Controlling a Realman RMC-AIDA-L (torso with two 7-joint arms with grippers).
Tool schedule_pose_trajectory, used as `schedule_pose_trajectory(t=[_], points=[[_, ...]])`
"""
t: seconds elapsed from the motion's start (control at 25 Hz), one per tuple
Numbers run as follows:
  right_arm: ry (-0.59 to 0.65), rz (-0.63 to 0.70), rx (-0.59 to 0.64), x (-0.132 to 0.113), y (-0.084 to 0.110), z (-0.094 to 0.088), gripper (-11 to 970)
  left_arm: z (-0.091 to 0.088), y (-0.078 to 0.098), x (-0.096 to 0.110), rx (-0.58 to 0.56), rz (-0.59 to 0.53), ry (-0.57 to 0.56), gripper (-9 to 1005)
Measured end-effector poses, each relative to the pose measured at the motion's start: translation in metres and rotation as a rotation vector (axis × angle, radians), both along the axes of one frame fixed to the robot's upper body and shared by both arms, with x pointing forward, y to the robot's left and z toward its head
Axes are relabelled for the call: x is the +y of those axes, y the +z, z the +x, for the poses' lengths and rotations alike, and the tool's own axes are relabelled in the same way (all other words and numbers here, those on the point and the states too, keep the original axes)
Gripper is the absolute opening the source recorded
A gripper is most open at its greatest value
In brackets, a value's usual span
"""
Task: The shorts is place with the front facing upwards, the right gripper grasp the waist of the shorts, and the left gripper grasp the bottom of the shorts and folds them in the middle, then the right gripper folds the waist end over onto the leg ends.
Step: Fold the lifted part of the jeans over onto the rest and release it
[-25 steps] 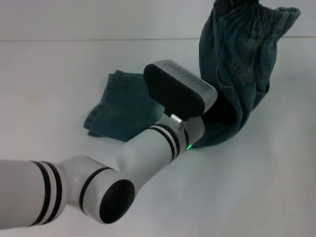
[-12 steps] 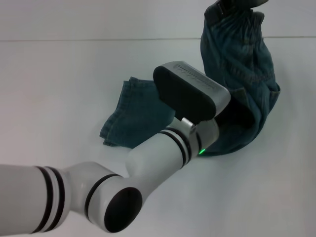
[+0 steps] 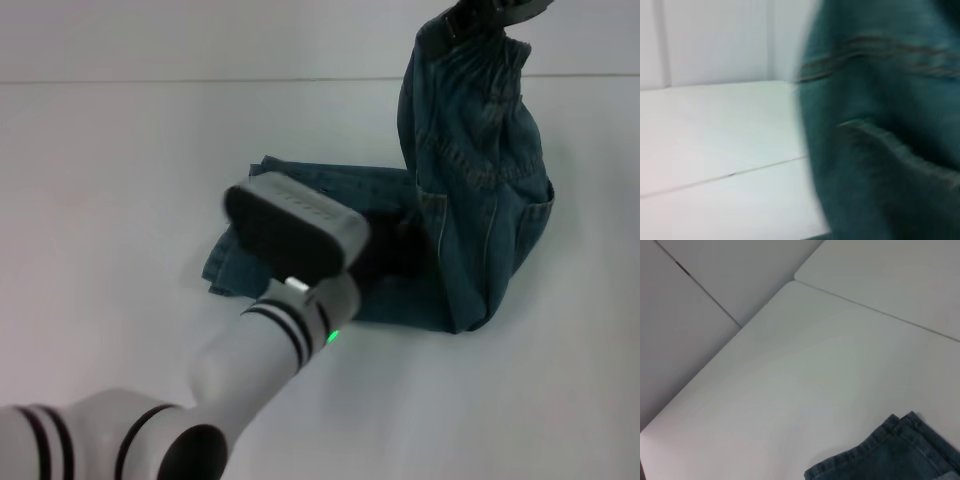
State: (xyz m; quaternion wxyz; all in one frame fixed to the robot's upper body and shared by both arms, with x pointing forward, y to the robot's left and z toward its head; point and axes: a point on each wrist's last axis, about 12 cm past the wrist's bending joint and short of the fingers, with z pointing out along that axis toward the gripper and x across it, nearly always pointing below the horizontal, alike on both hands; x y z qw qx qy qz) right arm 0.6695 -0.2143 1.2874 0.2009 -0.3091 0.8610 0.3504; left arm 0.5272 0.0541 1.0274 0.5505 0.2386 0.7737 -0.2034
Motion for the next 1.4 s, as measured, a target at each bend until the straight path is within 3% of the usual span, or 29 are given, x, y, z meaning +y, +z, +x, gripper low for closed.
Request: schedule_pose_trajectory(t=[0.2,0.44,0.72,0.88,1.16,1.32,1.4], points=[[0.002,0.000,0.007,0.000,-0.003,-0.001,64,0.000,-0.004,0.017,-0.011,-0.036,0.095,176],[0.002,0.000,0.001,-0.001,-0.004,0.000,65,0.009,0.002,0.043,-0.103,-0.083,0.235,400],[-0.002,0.004,0.001,0.000,-0.008,-0.001,80,0.028,0.001,0.091,-0.124,-0.135,0.445,440],[0.012,0.009,-0.002,0.007,-0.013,-0.001,92,0.034,0.002,0.129,-0.153,-0.255,0.528,448],[0.056,-0.021,-0.046,0.042,-0.024,0.000,113,0.033,0.013,0.200,-0.190,-0.557,0.451,453],[0.123,-0.027,-0.070,0.079,-0.036,-0.003,125,0.023,0.026,0.232,-0.213,-0.641,0.332,455],[0.139,-0.032,-0.072,0.088,-0.039,-0.004,131,0.020,0.027,0.236,-0.214,-0.649,0.318,457]])
